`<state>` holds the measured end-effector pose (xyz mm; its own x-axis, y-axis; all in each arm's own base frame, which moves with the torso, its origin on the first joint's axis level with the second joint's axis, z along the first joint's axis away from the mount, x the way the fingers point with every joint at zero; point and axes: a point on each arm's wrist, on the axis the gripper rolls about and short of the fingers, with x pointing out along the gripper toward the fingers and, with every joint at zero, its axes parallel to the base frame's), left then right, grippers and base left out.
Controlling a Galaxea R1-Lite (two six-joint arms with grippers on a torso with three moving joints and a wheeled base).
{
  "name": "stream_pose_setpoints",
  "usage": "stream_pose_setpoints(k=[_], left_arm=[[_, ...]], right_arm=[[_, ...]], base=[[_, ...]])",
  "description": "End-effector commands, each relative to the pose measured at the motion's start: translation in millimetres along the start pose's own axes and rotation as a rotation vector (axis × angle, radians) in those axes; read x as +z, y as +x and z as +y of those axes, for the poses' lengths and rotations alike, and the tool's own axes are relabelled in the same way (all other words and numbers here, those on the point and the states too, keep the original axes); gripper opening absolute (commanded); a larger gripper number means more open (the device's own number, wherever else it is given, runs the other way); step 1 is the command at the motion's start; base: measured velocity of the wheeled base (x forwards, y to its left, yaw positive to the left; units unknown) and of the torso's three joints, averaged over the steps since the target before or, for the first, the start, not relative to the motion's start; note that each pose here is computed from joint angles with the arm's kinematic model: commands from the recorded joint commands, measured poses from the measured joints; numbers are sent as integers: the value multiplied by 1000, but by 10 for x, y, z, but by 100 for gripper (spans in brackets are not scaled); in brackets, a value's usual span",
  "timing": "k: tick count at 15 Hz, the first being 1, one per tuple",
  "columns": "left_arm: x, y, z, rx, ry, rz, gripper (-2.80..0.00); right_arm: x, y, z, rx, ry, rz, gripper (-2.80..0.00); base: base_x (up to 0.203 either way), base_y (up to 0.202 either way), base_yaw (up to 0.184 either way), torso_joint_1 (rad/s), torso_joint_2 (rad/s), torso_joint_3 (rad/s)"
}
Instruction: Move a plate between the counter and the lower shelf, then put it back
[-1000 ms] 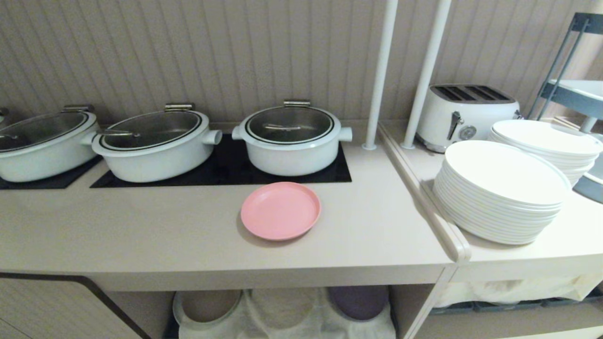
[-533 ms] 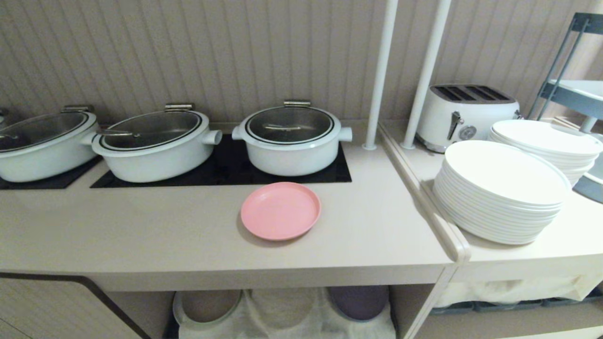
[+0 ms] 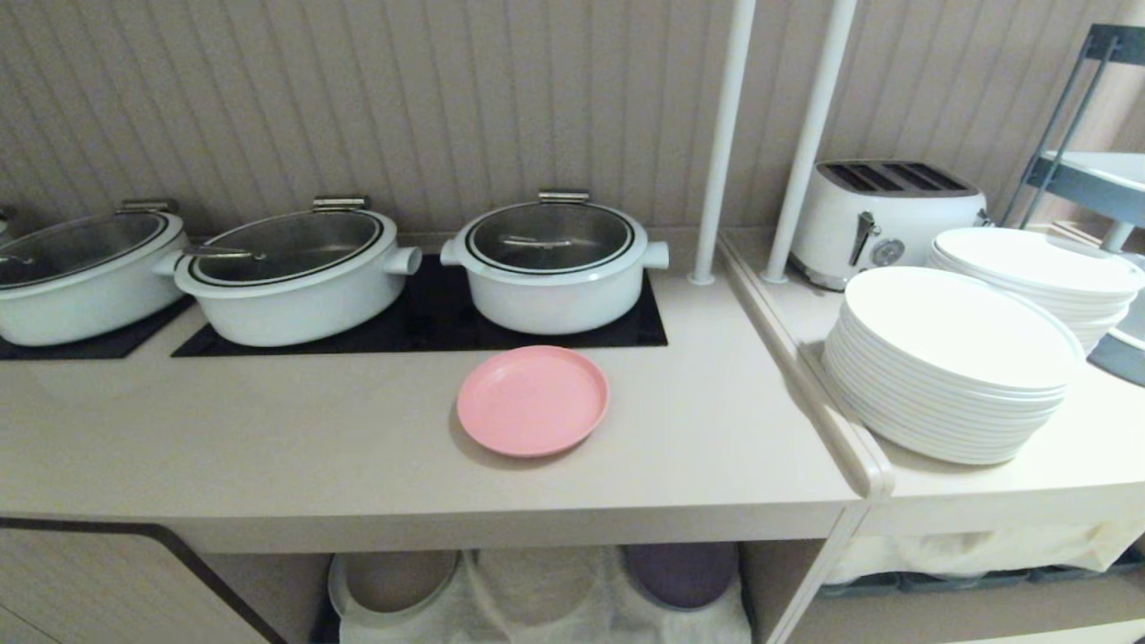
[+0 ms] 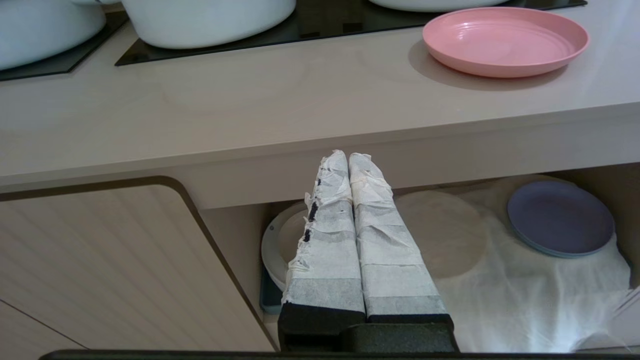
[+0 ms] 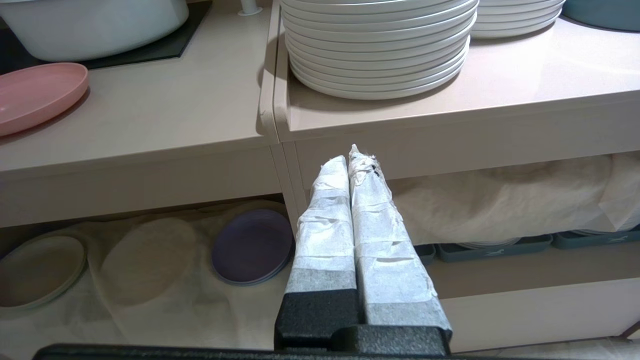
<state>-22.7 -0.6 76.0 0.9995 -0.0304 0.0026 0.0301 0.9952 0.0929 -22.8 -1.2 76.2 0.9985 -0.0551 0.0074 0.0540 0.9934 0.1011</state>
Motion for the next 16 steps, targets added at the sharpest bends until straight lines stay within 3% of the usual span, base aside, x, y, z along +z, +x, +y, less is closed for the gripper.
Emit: stream_pose_setpoints(k=[1, 16], left_arm=[[0, -1, 0, 0, 1, -2, -280], [0, -1, 0, 1, -1, -2, -280]], right_arm=[[0, 0, 0, 0, 0, 0, -280], [0, 0, 0, 0, 2, 0, -280]], base=[[0, 0, 0, 0, 0, 0], [0, 0, 0, 0, 0, 0]])
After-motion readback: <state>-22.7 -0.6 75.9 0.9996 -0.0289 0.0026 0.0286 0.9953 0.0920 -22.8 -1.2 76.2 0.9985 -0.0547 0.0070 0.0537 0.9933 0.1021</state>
